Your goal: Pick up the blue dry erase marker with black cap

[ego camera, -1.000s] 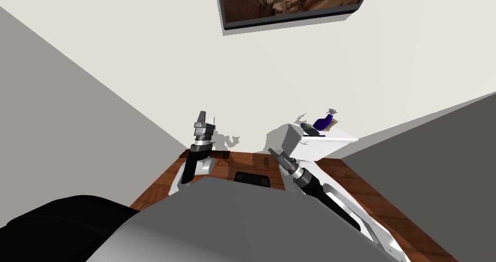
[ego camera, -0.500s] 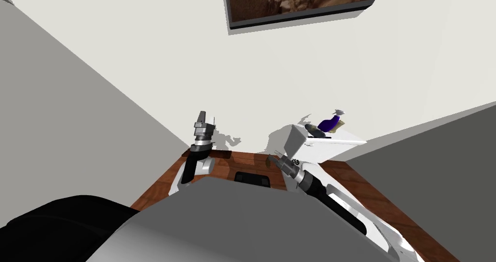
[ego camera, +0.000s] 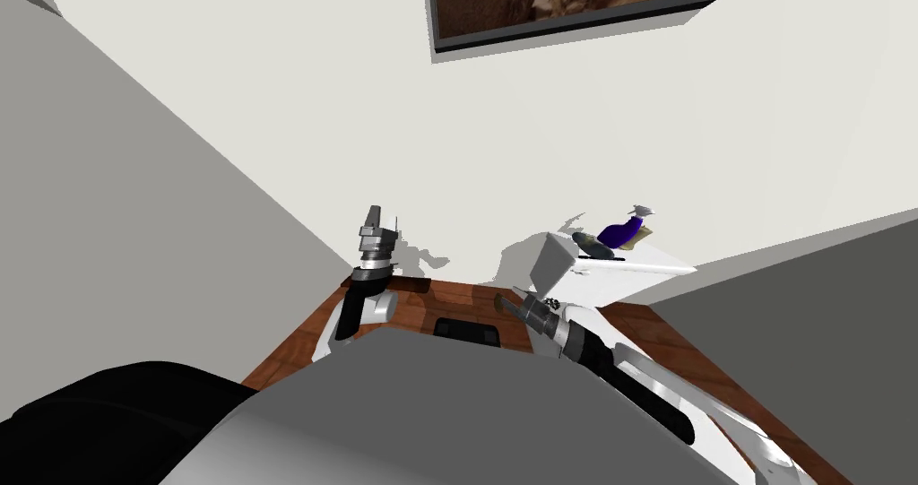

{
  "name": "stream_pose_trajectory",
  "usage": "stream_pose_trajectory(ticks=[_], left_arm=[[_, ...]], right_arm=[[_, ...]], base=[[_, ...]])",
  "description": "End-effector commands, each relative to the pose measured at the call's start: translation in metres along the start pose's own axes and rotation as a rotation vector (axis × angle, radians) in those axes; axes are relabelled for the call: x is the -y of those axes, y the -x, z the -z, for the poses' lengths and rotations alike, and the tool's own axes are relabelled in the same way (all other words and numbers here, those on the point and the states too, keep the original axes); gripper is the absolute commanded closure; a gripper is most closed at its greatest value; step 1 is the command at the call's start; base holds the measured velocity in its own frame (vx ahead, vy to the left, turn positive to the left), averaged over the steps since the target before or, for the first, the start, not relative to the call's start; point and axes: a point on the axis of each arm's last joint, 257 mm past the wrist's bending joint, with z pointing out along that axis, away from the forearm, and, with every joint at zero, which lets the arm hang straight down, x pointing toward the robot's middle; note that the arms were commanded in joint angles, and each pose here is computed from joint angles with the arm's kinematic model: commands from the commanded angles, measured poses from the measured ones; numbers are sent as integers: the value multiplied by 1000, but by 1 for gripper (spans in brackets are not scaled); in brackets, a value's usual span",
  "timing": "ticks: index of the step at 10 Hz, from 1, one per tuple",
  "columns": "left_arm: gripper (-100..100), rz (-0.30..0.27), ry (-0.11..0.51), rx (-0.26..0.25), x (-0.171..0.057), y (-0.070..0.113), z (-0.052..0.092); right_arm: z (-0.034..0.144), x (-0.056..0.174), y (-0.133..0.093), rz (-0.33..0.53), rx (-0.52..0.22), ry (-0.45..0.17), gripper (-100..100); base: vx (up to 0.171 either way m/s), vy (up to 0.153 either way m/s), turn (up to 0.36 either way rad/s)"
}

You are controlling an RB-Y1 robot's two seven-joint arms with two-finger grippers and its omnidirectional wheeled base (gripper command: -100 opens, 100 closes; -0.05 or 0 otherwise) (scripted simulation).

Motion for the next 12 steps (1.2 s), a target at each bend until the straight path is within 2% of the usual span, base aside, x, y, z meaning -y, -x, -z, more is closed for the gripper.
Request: stream_pose_trajectory(ticks=[1, 2, 3, 5, 8, 11, 12], left_arm=[[0, 0, 0, 0, 0, 0, 0], [0, 0, 0, 0, 0, 0, 0], [0, 0, 0, 0, 0, 0, 0], [0, 0, 0, 0, 0, 0, 0], [0, 0, 0, 0, 0, 0, 0], [0, 0, 0, 0, 0, 0, 0], [0, 0, 0, 0, 0, 0, 0]], right_arm=[[9, 14, -18, 64, -72, -21, -100], [14, 17, -20, 79, -94, -22, -100], [21, 27, -33, 128, -145, -39, -100], [28, 32, -35, 150, -176, -41, -100], [53, 63, -57, 273, -303, -78, -100], [76, 86, -63, 360, -397, -99, -100], [89, 102, -68, 417, -449, -118, -100]], base=[[12, 35, 83], [15, 25, 33], [25, 19, 65], [15, 6, 21], [17, 2, 70], [23, -10, 58], [28, -17, 71]])
